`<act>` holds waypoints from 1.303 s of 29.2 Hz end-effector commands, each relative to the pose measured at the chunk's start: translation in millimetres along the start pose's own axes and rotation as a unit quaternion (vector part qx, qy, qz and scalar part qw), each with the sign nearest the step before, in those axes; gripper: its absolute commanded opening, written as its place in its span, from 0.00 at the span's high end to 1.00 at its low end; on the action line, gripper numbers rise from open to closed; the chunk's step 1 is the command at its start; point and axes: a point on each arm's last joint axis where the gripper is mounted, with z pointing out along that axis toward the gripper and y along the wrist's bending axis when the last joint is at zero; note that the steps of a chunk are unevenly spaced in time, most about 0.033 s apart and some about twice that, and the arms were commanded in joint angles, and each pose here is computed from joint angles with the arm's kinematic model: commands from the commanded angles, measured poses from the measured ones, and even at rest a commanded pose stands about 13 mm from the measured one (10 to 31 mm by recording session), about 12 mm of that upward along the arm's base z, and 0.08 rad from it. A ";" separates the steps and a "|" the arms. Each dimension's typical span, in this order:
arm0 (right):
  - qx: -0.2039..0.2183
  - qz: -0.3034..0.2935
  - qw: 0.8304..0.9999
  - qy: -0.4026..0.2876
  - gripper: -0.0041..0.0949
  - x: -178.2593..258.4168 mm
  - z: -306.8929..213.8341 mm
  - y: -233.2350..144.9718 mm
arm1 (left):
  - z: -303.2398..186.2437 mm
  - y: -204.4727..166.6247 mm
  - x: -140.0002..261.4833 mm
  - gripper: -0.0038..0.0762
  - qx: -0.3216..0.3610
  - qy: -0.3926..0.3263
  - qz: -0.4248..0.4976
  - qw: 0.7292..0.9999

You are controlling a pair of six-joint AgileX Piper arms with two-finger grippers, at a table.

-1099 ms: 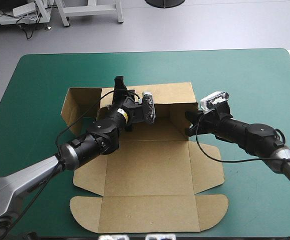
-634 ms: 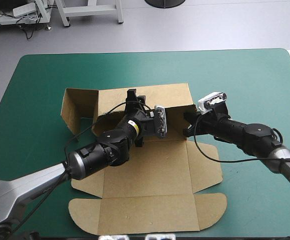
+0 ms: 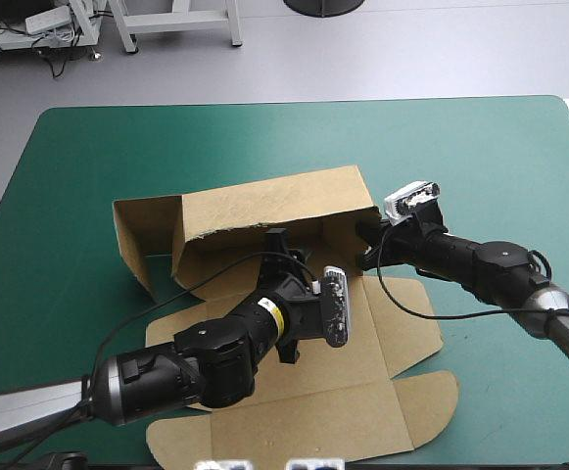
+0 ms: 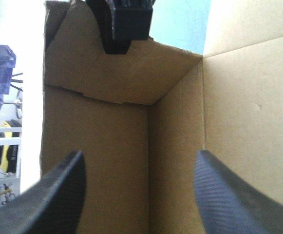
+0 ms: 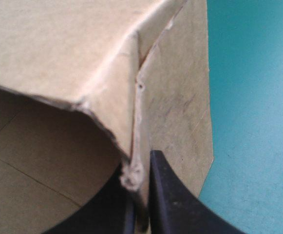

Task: Fold the box

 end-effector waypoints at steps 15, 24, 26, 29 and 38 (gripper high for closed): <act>0.011 -0.068 0.997 0.035 0.98 -37.6 -36.7 16.2 | -80.9 75.0 82.6 0.95 -0.117 0.065 -0.318 0.939; 0.072 -0.079 0.984 0.139 0.98 -57.7 -59.6 12.5 | -89.5 104.8 129.5 0.95 -0.185 0.101 -0.434 0.876; 0.093 -0.081 0.981 0.151 0.98 -60.9 -63.4 9.8 | -95.1 110.5 134.6 0.95 -0.189 0.086 -0.461 0.863; 0.118 -0.083 0.975 0.170 0.98 -66.7 -70.4 7.5 | -102.3 115.7 144.2 0.95 -0.200 0.079 -0.490 0.845; 0.124 -0.072 0.959 0.245 0.98 -81.8 -96.2 15.4 | -110.1 114.9 167.9 0.95 -0.168 0.111 -0.513 0.834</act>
